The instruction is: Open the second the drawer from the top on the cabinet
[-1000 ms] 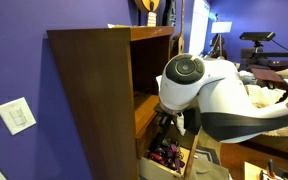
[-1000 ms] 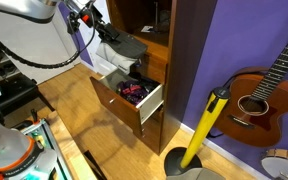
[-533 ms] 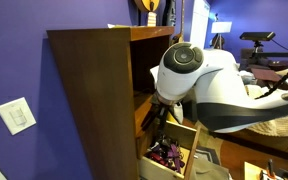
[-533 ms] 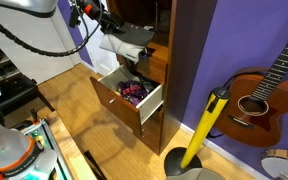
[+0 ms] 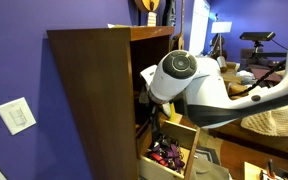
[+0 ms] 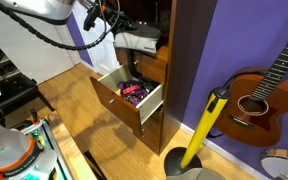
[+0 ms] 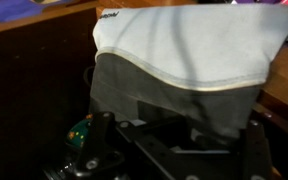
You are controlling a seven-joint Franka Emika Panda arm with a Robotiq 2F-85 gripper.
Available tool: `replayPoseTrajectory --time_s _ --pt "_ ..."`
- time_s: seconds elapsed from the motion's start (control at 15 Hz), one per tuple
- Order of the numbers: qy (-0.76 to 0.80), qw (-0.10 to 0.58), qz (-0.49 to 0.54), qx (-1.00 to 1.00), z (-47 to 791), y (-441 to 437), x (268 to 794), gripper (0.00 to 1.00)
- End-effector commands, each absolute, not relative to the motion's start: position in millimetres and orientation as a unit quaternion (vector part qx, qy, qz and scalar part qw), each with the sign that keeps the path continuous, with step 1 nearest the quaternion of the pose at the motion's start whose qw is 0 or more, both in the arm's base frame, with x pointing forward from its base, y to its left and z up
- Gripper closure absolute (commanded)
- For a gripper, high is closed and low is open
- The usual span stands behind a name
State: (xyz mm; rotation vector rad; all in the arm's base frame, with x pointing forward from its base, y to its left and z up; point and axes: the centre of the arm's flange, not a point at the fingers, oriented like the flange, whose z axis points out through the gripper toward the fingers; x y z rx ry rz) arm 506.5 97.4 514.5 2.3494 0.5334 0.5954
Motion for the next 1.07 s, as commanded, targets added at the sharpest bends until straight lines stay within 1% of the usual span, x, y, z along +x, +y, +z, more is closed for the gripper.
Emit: replayPoseTrajectory --time_s 0.0,0.47,0.53,0.6,0.67,1.0 --pt "0.261 0.314 0.258 0.876 510 93 532 1.00" --pt "0.319 0.286 0.275 0.861 502 78 548 1.00" --pt "0.323 0.285 0.278 0.859 501 77 550 0.73" --pt "0.329 0.283 0.278 0.857 502 77 550 0.71" --pt "0.333 0.282 0.280 0.855 503 78 549 0.66" --pt "0.336 0.270 0.279 0.858 512 92 537 0.28"
